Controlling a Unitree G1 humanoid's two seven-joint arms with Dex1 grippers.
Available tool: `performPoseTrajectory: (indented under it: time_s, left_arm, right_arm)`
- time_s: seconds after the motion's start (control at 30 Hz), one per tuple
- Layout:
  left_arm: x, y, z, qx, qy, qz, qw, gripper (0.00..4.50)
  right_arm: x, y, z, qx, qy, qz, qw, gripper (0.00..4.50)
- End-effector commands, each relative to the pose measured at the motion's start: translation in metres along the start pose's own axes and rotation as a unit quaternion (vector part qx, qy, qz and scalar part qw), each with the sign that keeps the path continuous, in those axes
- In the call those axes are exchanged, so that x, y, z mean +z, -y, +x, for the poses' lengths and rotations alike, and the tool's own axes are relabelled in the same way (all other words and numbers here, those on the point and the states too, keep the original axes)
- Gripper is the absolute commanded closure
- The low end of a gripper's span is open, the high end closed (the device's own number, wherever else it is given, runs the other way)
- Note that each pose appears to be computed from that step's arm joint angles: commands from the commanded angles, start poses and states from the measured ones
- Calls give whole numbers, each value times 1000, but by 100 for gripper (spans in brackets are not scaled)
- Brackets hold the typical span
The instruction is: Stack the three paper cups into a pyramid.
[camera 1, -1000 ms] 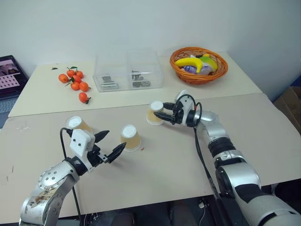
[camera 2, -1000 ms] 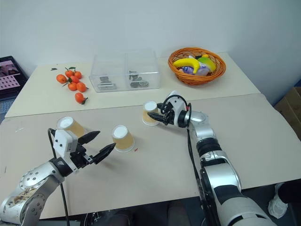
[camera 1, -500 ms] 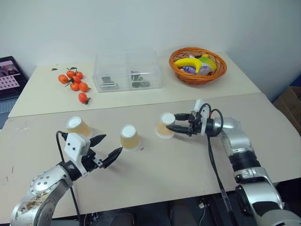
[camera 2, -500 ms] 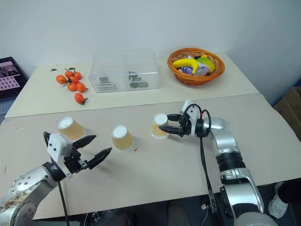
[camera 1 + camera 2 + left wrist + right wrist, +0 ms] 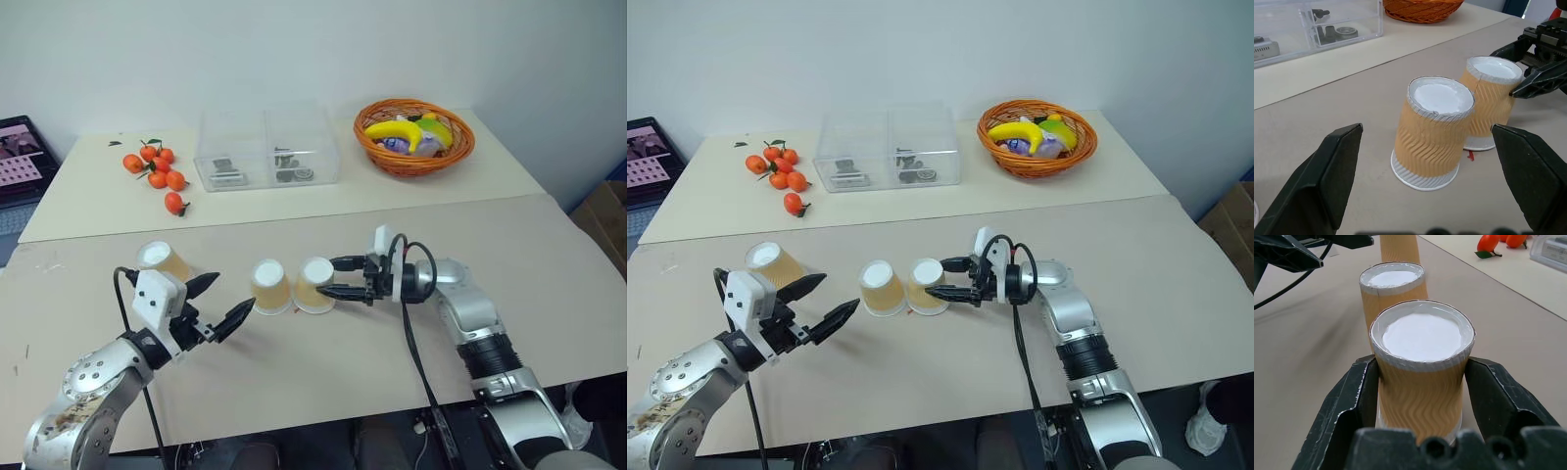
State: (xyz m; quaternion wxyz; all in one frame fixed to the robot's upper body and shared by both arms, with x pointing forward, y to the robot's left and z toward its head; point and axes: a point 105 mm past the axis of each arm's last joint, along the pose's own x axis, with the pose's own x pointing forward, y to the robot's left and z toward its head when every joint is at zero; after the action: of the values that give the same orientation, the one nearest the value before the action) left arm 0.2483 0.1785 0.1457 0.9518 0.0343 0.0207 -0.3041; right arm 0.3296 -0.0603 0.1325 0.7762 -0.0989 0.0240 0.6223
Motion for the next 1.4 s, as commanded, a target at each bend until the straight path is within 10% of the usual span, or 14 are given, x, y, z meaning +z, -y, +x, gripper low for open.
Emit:
performPoseTrajectory:
  time_s: [0.03, 0.23, 1.03, 1.4]
  left_arm:
    - [12, 2, -1, 3, 24, 18, 1000, 0]
    - [11, 3, 1, 4, 27, 15, 1000, 0]
    - [7, -40, -44, 143, 68, -113, 981, 0]
    - [-16, -57, -64, 232, 56, -125, 963, 0]
  right_arm:
    - [7, 3, 2, -8, 14, -13, 1000, 201]
    - [1, 17, 2, -44, -6, -16, 999, 9]
    - [26, 19, -98, -42, -5, 51, 998, 9]
    - [37, 12, -84, -32, 7, 31, 999, 9]
